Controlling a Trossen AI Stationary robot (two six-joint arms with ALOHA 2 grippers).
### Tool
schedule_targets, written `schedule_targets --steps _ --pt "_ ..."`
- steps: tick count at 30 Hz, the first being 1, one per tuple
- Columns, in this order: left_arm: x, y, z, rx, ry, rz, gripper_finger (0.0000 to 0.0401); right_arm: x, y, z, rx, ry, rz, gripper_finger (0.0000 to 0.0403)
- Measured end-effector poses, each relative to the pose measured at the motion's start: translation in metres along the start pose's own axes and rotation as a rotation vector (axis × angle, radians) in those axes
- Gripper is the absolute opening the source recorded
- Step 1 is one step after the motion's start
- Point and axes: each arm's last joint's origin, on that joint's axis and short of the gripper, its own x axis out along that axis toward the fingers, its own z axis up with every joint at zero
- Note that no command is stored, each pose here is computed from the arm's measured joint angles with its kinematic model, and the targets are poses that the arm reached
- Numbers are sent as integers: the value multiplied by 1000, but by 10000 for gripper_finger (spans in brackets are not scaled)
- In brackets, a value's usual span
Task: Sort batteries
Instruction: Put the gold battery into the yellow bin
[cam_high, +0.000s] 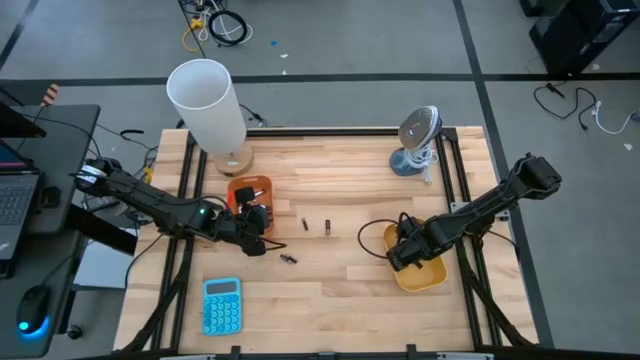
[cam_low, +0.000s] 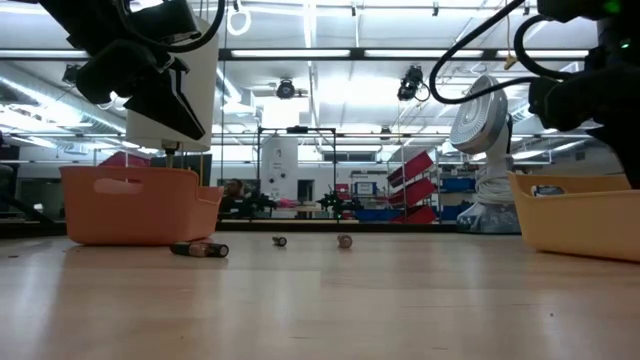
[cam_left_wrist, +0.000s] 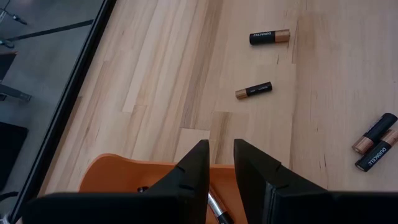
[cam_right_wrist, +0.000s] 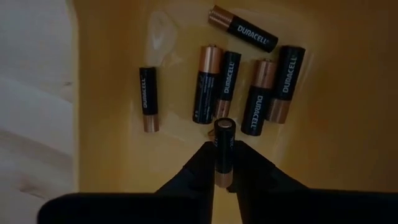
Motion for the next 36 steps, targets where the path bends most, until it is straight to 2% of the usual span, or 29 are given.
schedule_targets --steps 13,19,22,28,32,36 --pt "0 0 0 -1 0 0 76 -1 0 0 6 -4 8 67" --pt "0 0 0 -1 0 0 76 -19 6 1 2 -29 83 61" --pt "0 0 0 -2 0 0 76 -37 14 2 -54 -89 157 57" --pt "0 0 0 -2 0 0 76 -79 34 6 -270 -285 291 54" --pt "0 0 0 -1 0 0 76 -98 45 18 -342 -489 351 53" --pt "0 0 0 -1 0 0 76 -107 54 37 -386 -590 414 52"
